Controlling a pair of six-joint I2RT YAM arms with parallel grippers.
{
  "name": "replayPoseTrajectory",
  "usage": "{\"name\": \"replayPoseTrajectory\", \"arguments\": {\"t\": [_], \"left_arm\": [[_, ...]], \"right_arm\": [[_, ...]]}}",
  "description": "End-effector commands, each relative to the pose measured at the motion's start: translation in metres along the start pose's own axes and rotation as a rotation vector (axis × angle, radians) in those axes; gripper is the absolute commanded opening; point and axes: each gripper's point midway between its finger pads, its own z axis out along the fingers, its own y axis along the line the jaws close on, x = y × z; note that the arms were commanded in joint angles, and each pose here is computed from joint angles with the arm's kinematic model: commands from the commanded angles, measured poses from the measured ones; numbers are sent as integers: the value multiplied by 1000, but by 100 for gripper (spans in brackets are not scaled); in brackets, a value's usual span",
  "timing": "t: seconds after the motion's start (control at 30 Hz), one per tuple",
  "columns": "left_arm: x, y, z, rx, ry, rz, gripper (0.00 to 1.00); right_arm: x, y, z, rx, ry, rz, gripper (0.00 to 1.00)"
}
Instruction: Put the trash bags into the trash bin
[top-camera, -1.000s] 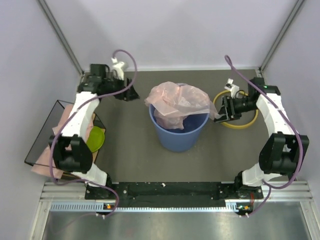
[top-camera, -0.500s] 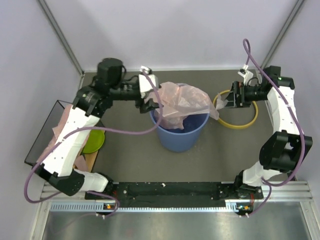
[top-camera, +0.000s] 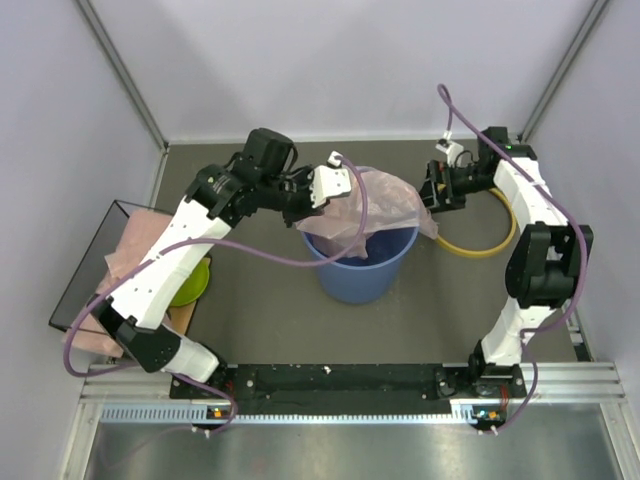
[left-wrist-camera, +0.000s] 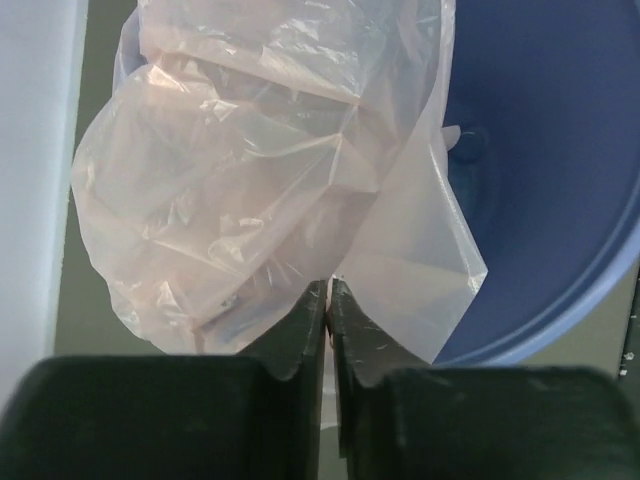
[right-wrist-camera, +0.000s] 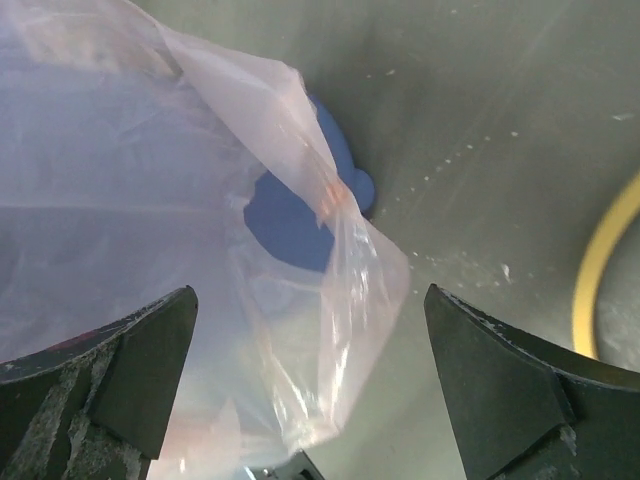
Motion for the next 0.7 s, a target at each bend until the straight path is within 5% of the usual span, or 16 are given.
{"name": "replayPoseTrajectory", "arguments": {"t": [0.0, 0.17, 0.67], "left_arm": [[-16, -13, -30, 17, -30, 26, 4], [-2, -51, -49, 126, -17, 40, 0], [10, -89, -52, 294, -15, 50, 0]], "right_arm": [[-9, 4, 17, -48, 0, -34, 97], [-12, 3, 17, -51, -2, -51, 84], [-15, 17, 7, -88, -1, -77, 84]]}}
